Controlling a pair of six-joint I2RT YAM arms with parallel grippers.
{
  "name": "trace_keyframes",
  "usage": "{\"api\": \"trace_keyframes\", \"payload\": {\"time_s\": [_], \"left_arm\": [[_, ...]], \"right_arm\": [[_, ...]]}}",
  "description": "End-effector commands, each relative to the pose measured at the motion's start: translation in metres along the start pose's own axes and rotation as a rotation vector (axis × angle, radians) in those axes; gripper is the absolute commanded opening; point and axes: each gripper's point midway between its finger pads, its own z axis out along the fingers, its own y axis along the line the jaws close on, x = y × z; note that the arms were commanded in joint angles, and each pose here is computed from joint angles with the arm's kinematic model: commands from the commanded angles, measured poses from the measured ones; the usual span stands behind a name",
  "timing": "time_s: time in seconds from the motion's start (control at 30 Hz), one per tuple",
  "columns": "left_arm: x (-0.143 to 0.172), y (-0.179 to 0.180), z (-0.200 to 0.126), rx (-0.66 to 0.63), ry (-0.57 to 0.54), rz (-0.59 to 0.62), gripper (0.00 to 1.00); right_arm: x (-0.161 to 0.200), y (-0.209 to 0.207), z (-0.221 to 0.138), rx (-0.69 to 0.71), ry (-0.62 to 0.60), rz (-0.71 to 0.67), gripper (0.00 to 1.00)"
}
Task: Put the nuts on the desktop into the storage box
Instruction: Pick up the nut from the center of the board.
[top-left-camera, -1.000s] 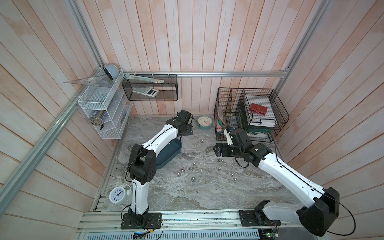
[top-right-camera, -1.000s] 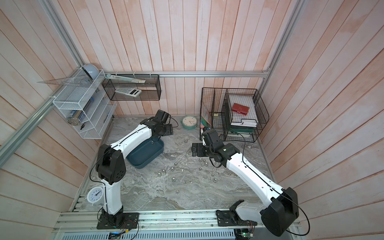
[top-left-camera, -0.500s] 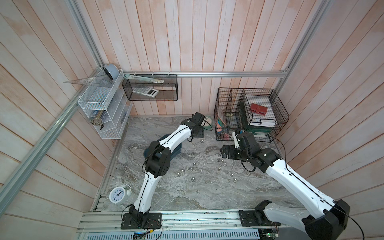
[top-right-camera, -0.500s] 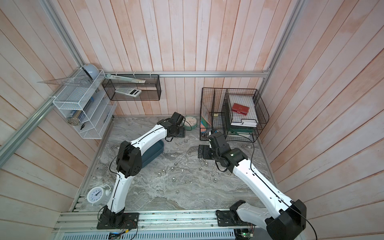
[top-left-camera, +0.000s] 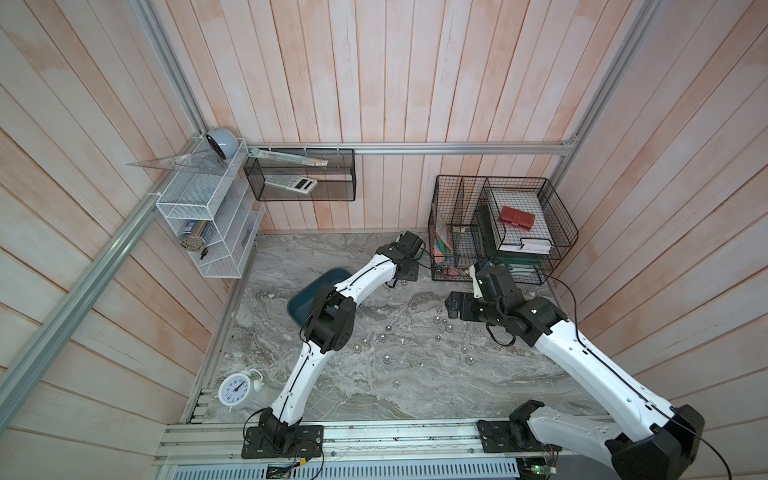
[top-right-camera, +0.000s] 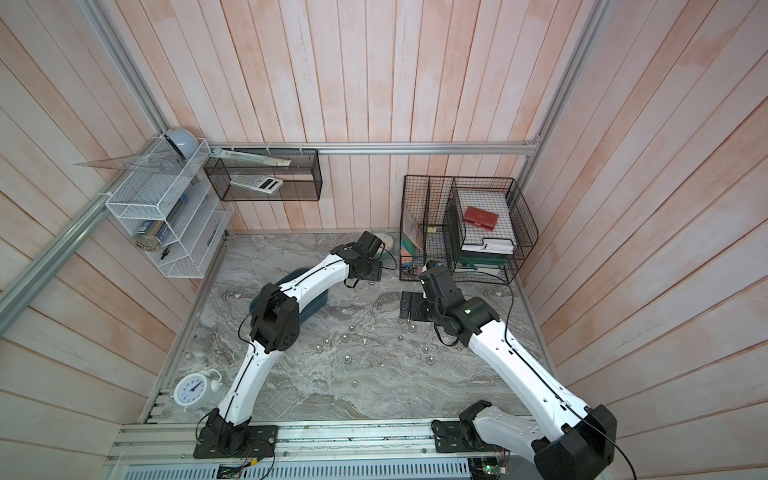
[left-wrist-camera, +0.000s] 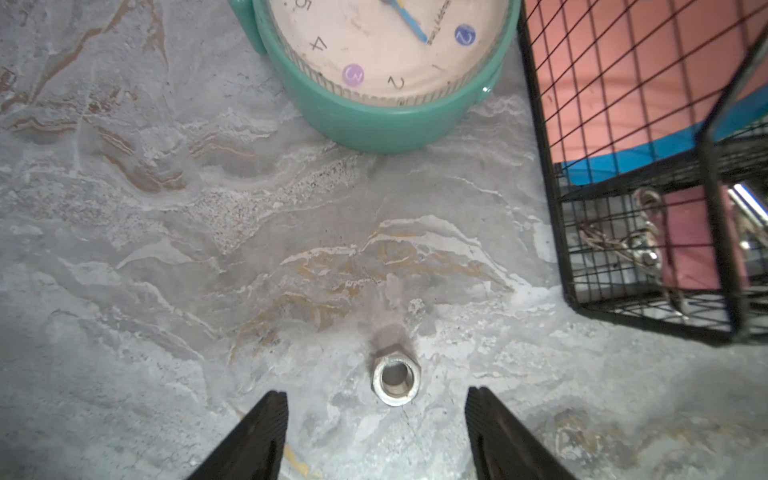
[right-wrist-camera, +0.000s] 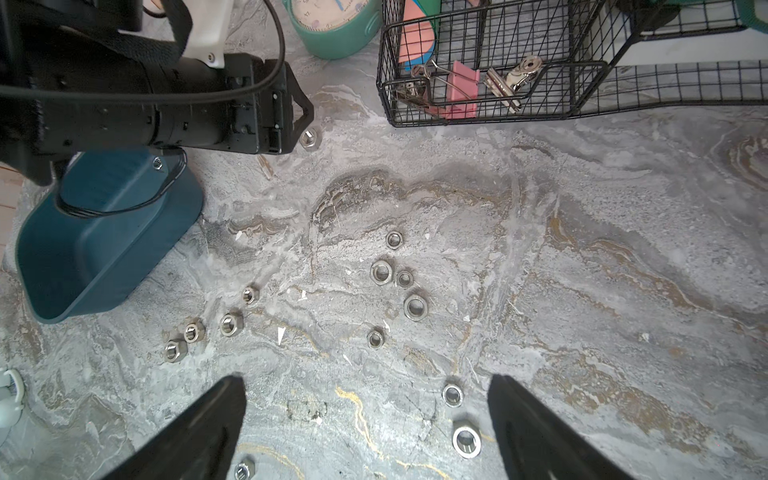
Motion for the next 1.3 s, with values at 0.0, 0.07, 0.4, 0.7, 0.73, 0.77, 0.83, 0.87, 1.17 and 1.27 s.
{"api": "trace_keyframes", "payload": {"time_s": [0.0, 0.07, 0.4, 0.7, 0.73, 0.77, 0.83, 0.87, 1.17, 1.27], "left_arm": [[0.002, -0.005, 0.009, 0.014, 0.005, 0.018, 0.73], [0.006, -0.007, 0.015, 0.02, 0.019, 0.025, 0.71], [0.018, -0.014, 0.032, 0.04, 0.053, 0.062, 0.62], [0.028, -0.012, 0.04, 0.02, 0.079, 0.08, 0.44], [0.029, -0.012, 0.04, 0.016, 0.081, 0.083, 0.43], [0.029, -0.011, 0.04, 0.01, 0.08, 0.086, 0.43], [0.029, -0.011, 0.04, 0.009, 0.081, 0.088, 0.37], [0.029, -0.011, 0.039, 0.008, 0.08, 0.088, 0.36], [0.023, -0.01, 0.031, 0.004, 0.064, 0.082, 0.21], [0.017, -0.009, 0.023, -0.001, 0.047, 0.079, 0.21]], "right_arm": [[0.003, -0.007, -0.003, 0.021, 0.006, 0.012, 0.98], [0.005, -0.007, -0.002, 0.021, 0.009, 0.014, 0.98], [0.006, -0.005, -0.001, 0.011, 0.019, 0.015, 0.98], [0.007, -0.005, 0.0, 0.012, 0.021, 0.017, 0.98], [0.007, -0.005, 0.0, 0.011, 0.02, 0.018, 0.98], [0.007, -0.005, 0.001, 0.011, 0.021, 0.018, 0.98], [0.007, -0.005, 0.002, 0.009, 0.022, 0.019, 0.98], [0.007, -0.005, 0.002, 0.009, 0.021, 0.02, 0.98], [0.006, -0.003, 0.004, 0.003, 0.019, 0.02, 0.98], [0.006, -0.002, 0.005, -0.003, 0.017, 0.022, 0.98]]}}
